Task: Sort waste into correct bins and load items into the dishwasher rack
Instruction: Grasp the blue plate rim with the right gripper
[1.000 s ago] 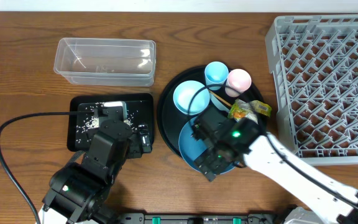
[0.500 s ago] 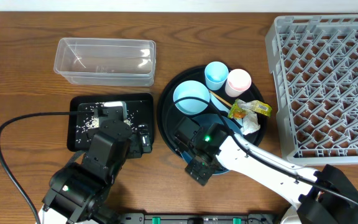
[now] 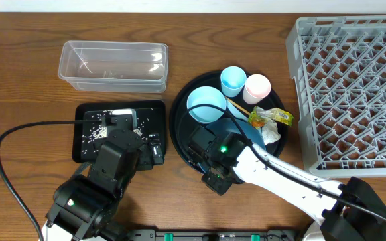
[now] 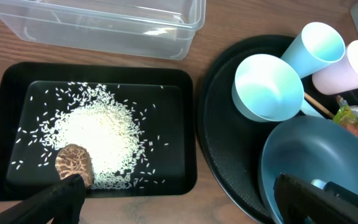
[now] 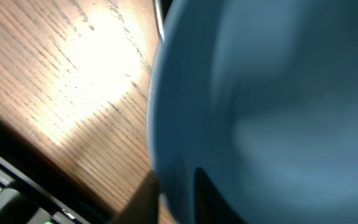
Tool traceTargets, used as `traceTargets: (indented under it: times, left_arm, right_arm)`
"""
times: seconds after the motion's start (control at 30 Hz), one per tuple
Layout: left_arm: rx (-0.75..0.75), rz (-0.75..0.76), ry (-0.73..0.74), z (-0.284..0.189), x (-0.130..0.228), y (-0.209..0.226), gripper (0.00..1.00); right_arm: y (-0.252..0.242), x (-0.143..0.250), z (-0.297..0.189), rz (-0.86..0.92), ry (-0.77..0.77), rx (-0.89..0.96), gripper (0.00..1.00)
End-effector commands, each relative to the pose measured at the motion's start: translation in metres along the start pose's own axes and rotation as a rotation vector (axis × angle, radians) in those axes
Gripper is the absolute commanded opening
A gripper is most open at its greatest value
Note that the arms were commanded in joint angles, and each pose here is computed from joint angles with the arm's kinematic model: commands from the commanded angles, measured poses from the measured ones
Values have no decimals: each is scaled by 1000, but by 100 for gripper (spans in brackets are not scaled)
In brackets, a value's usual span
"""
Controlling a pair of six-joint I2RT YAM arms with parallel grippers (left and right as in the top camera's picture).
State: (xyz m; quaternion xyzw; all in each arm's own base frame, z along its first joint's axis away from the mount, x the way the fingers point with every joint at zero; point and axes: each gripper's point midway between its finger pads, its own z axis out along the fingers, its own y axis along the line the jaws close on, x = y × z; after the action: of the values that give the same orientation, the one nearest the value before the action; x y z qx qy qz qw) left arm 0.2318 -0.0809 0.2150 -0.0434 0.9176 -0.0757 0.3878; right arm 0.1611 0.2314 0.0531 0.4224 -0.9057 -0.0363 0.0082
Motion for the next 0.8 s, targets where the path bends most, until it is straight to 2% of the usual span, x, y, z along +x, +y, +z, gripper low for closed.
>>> traceTargets:
  times: [0.0, 0.23, 0.4, 0.57, 0.77]
  left_arm:
    - [-17, 0, -22, -3, -7, 3, 98]
    - [-17, 0, -22, -3, -7, 3, 98]
    - [-17, 0, -22, -3, -7, 3, 98]
    - [-17, 0, -22, -3, -7, 3, 98]
    - [-17, 0, -22, -3, -7, 3, 98]
  right_arm:
    - [2, -3, 0, 3, -5, -10, 3]
    - [2, -7, -3, 37, -20, -69, 1]
    - [4, -18, -23, 94, -87, -165, 1]
    - [-4, -29, -70, 143, -241, -246, 1]
    - [-22, -27, -147, 193, -497, -294, 1]
